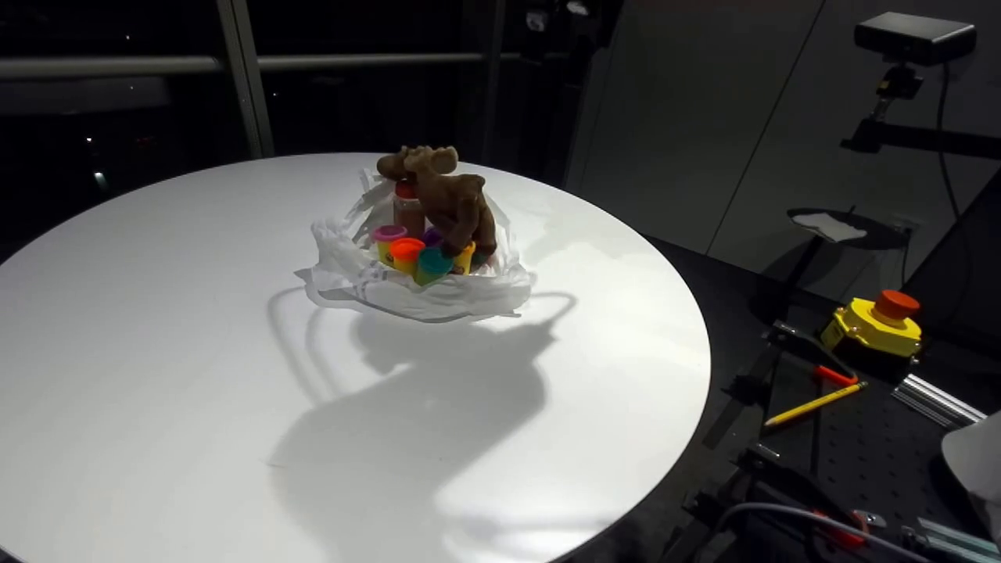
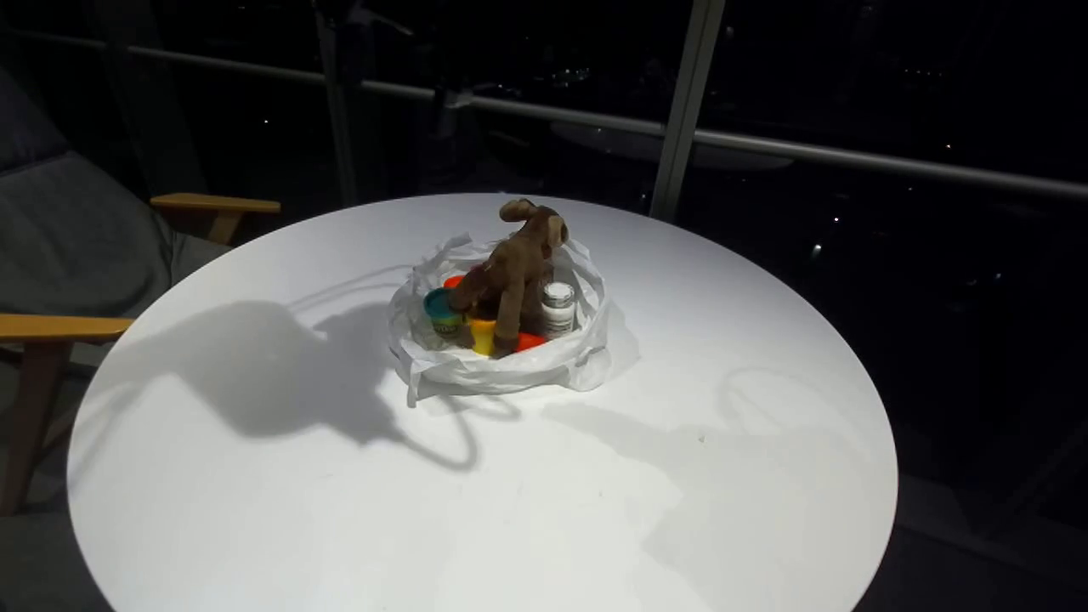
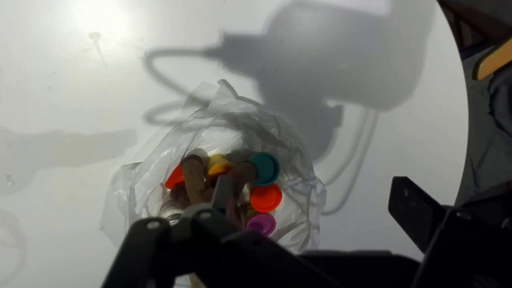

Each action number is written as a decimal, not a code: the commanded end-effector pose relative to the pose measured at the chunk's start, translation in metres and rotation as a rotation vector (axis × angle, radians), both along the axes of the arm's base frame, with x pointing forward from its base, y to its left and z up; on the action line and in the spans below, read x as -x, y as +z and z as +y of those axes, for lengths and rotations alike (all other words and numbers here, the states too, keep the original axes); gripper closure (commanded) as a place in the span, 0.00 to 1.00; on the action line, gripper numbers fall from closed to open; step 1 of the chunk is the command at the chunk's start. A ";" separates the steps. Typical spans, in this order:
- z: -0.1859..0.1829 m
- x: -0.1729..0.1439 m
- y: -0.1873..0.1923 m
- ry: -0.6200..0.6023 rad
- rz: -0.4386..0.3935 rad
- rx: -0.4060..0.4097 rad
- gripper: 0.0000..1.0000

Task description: Remove the objects from the plastic and put them on the table

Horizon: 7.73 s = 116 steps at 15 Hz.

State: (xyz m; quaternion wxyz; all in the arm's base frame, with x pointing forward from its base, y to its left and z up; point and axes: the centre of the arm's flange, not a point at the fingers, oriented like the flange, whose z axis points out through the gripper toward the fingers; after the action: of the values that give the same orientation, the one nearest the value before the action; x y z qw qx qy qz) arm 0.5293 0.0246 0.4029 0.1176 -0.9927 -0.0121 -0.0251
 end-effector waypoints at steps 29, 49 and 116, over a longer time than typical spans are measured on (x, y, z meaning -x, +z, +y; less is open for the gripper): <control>-0.031 -0.173 -0.148 -0.110 0.040 -0.085 0.87; -0.201 -0.153 0.023 -0.612 -0.158 -0.092 0.98; -0.078 -0.232 -0.194 -0.292 0.303 0.153 0.00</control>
State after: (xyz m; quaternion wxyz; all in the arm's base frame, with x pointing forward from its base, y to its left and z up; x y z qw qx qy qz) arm 0.7410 -0.0526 0.2092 0.0376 -0.9811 0.1605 0.1013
